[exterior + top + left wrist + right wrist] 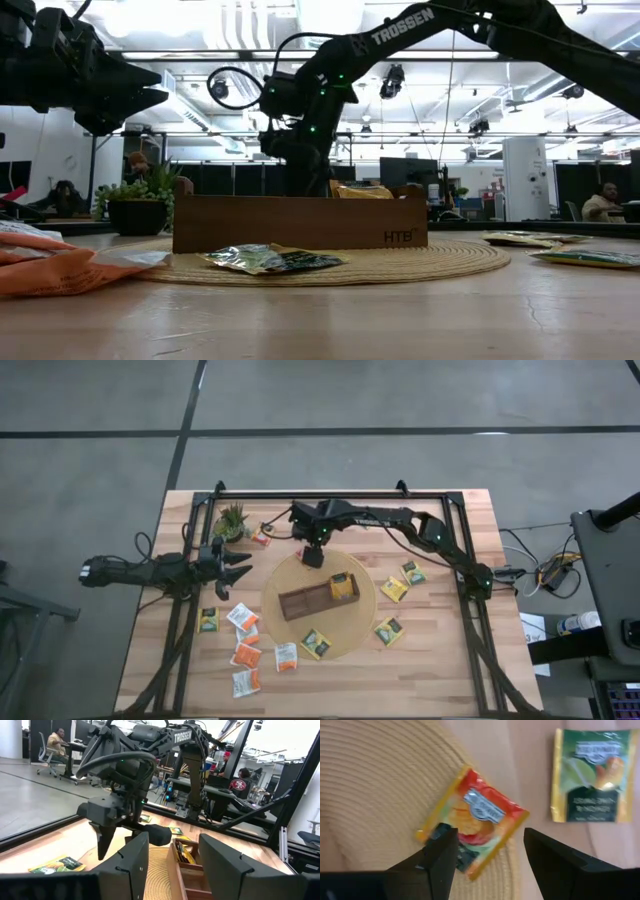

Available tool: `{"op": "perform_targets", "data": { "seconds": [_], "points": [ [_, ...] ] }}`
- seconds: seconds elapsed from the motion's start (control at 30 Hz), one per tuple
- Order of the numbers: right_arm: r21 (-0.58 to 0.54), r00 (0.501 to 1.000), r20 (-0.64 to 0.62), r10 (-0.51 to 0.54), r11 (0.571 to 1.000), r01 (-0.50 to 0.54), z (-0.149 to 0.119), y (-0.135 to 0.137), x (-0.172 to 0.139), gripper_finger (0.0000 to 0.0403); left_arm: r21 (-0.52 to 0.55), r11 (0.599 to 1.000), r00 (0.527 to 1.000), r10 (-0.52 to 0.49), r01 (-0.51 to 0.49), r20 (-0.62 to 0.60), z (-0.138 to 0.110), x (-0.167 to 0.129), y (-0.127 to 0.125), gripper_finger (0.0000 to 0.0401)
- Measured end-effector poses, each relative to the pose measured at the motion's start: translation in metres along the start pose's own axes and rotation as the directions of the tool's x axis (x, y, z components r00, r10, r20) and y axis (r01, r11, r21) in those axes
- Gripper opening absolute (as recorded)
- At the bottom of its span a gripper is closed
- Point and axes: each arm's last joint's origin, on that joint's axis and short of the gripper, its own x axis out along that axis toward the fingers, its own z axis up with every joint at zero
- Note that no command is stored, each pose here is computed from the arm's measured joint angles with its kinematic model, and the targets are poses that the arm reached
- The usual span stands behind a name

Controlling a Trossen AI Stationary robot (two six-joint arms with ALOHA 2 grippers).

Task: Pick & Place Tea
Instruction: Put the orange tea bag into the right section of the wooden organizer

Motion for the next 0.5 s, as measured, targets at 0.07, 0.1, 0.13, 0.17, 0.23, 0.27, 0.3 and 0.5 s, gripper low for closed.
{"op": "perform_targets", "data": {
  "seconds": [0.07,0.1,0.13,0.17,0.23,0.27,0.3,0.5],
  "points": [
    [-0.028,1.000,0.000,0.017,0.999,-0.017,0.000,0.002,0.001,0.0224,0.000,1.000,1.000,0.000,0.000,0.000,0.000,0.000,0.000,0.0168],
    [-0.041,1.000,-0.002,0.018,0.999,-0.018,-0.001,0.003,0.001,0.0224,0.000,1.000,1.000,0.000,0.000,0.000,0.000,0.000,0.000,0.0168],
    [-0.049,1.000,-0.006,0.017,0.999,-0.017,-0.001,0.003,0.002,0.0224,0.000,1.000,1.000,0.000,0.000,0.000,0.000,0.000,0.000,0.0168],
    [-0.058,1.000,-0.013,0.018,0.998,-0.018,-0.002,0.004,0.005,0.0224,0.000,1.000,1.000,0.000,0.000,0.000,0.000,0.000,0.000,0.0168],
    [-0.068,0.999,-0.027,0.019,0.997,-0.020,-0.003,0.004,0.013,0.0224,0.000,1.000,1.000,0.000,0.000,0.000,0.000,0.000,0.000,0.0168],
    [-0.071,0.999,-0.042,0.008,0.997,-0.011,-0.004,0.003,0.019,0.0224,0.000,1.000,1.000,0.000,0.000,0.000,0.000,0.000,0.000,0.0168],
    [-0.078,0.998,-0.052,-0.018,0.997,0.014,-0.003,0.004,0.022,0.0224,0.000,1.000,1.000,0.000,0.000,0.000,0.000,0.000,0.000,0.0168],
    [-0.118,0.993,-0.094,-0.067,0.991,0.056,0.002,0.009,0.026,0.0224,0.000,1.000,1.000,0.000,0.000,0.000,0.000,0.000,0.000,0.0168]
  ]
}}
